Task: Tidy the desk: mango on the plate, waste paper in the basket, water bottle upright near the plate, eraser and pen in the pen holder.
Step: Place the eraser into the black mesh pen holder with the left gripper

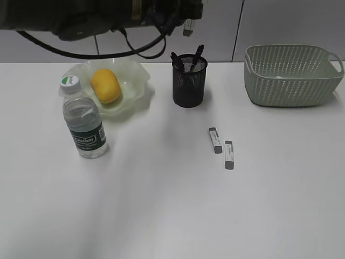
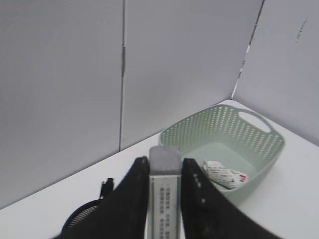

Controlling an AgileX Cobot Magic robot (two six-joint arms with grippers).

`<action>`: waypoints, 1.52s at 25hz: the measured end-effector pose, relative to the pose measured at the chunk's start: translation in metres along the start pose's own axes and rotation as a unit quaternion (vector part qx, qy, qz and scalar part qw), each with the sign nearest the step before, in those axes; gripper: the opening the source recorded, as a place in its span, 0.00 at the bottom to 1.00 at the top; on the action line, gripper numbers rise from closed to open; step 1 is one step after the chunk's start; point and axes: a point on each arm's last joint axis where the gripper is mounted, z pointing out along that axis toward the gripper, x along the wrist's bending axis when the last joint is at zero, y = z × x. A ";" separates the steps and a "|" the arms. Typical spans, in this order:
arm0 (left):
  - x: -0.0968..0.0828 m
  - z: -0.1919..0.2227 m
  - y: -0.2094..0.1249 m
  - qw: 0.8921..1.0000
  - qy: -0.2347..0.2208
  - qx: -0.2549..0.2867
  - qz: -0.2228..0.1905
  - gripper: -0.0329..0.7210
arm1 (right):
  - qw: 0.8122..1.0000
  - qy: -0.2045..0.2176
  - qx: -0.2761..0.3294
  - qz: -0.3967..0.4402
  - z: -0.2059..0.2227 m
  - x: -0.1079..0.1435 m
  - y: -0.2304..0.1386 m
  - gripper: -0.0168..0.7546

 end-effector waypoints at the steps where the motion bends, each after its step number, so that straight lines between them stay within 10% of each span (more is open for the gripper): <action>1: 0.010 0.006 -0.005 1.000 0.001 -0.001 0.002 0.23 | 1.000 0.000 0.000 0.000 0.000 0.000 0.000 0.52; 20: 0.050 0.082 -0.070 0.999 -0.025 0.003 0.027 0.24 | 1.000 0.000 0.000 0.000 0.000 0.000 0.000 0.52; 30: 0.049 0.078 -0.058 0.999 -0.020 -0.006 0.029 0.58 | 1.000 0.000 0.000 0.000 0.000 0.000 0.000 0.52; 38: 0.030 -0.002 0.033 0.990 0.137 0.016 0.015 0.15 | 1.000 0.000 0.000 0.000 0.000 0.000 0.000 0.52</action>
